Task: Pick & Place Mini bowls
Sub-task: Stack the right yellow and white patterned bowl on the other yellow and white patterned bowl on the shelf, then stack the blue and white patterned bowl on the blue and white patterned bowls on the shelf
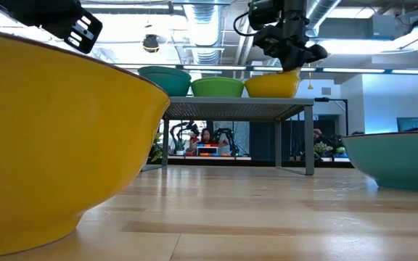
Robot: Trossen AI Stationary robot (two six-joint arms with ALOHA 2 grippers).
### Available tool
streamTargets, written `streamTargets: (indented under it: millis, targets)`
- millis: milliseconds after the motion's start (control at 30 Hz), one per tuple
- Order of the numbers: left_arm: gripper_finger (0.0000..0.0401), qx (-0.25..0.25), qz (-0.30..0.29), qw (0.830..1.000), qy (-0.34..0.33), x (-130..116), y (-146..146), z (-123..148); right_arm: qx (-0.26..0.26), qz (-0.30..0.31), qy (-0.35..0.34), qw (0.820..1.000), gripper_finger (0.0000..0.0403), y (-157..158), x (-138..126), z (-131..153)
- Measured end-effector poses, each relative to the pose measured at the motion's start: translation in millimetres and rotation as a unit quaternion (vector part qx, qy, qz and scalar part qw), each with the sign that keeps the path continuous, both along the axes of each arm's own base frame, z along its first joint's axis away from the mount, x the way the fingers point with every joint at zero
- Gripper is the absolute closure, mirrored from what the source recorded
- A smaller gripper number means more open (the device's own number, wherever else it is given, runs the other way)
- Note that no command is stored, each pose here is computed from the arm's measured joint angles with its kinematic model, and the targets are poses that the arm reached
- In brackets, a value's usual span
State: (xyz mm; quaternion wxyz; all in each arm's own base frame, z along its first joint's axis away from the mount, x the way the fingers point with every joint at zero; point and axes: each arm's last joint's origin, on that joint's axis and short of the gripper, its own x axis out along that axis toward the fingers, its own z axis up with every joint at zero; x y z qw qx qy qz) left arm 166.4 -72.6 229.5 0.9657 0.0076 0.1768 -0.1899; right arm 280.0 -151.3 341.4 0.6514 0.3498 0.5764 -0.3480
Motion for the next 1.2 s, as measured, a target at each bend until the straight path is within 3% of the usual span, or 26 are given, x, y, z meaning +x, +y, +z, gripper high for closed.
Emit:
streamTargets:
  millis: [733, 1000, 1200]
  targets:
    - [0.0338, 0.000, 0.000, 1.000, 0.000, 0.0, 0.0, 0.0, 0.004, 0.040, 0.015, 0.999, 0.0326, 3.2, -3.3, 2.9]
    - [0.0338, 0.000, 0.000, 1.000, 0.000, 0.0, 0.0, 0.0, -0.019, 0.045, -0.025, 0.998, 0.0326, 5.8, -2.2, 26.9]
    - [0.0338, 0.000, 0.000, 1.000, 0.000, 0.0, 0.0, 0.0, -0.051, 0.083, -0.077, 0.992, 0.0326, 19.8, 2.1, 56.9]
